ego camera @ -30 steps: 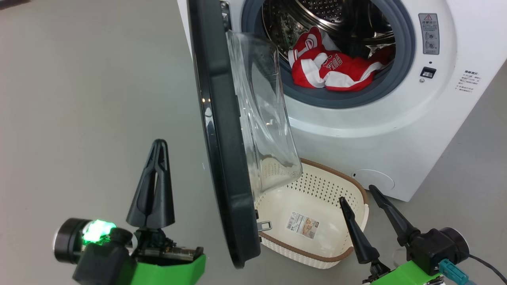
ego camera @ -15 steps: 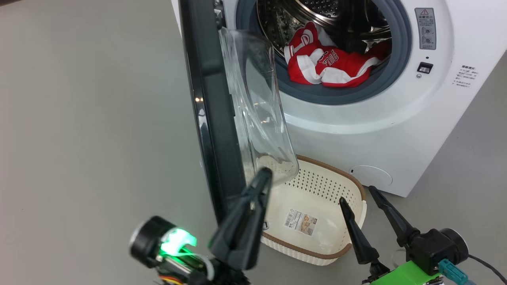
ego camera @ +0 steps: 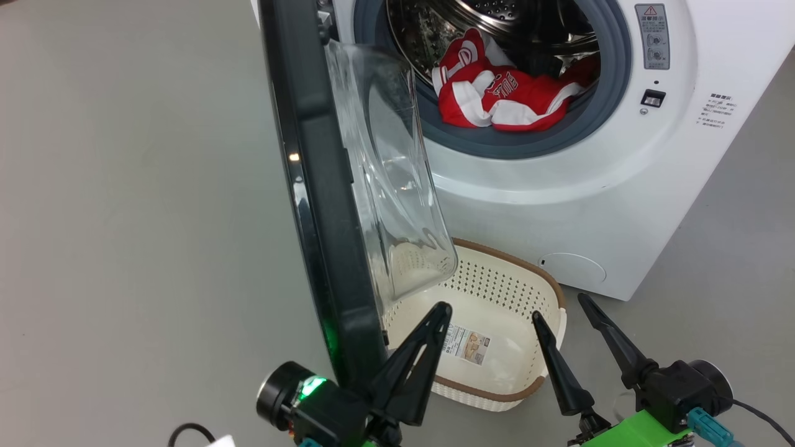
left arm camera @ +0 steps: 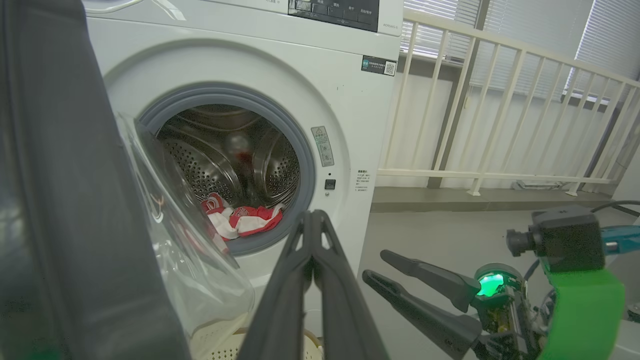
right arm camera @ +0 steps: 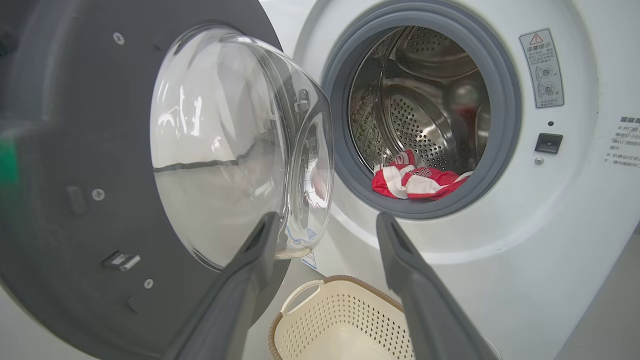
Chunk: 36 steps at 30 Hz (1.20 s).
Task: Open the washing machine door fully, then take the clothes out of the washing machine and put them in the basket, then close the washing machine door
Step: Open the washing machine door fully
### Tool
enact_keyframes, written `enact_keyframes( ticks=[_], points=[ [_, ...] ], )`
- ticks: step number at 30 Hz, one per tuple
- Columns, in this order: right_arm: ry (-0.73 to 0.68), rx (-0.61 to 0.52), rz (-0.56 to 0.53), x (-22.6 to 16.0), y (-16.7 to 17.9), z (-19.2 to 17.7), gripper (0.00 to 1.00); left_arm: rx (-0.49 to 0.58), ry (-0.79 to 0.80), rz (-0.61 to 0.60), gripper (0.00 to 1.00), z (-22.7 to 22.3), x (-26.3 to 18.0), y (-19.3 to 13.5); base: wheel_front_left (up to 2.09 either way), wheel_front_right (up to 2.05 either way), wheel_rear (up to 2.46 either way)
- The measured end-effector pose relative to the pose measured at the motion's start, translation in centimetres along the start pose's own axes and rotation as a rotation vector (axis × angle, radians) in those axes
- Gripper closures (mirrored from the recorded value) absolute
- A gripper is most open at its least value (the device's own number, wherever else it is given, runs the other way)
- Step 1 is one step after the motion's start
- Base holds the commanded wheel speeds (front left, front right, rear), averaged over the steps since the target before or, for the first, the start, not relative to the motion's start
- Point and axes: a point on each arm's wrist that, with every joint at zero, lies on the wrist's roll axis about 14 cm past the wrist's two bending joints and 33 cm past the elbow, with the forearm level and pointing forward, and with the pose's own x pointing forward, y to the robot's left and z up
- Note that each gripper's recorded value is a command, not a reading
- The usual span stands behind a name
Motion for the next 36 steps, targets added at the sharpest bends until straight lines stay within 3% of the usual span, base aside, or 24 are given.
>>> enact_keyframes(
  ticks=[14,28,36],
  points=[
    [-0.002,0.011,-0.007,0.0,-0.2,-0.1,0.00,-0.004,0.111,0.103,1.00,-3.1,-0.3,2.7,0.00,0.00,0.00],
    [-0.002,0.015,0.009,0.6,0.1,-0.2,0.00,-0.001,0.145,0.206,1.00,-3.7,-1.3,5.2,0.00,0.00,0.00],
    [0.002,0.018,0.041,1.1,1.1,-0.4,0.00,0.048,0.158,0.318,1.00,-3.4,-3.0,8.3,0.00,0.00,0.00]
  ],
)
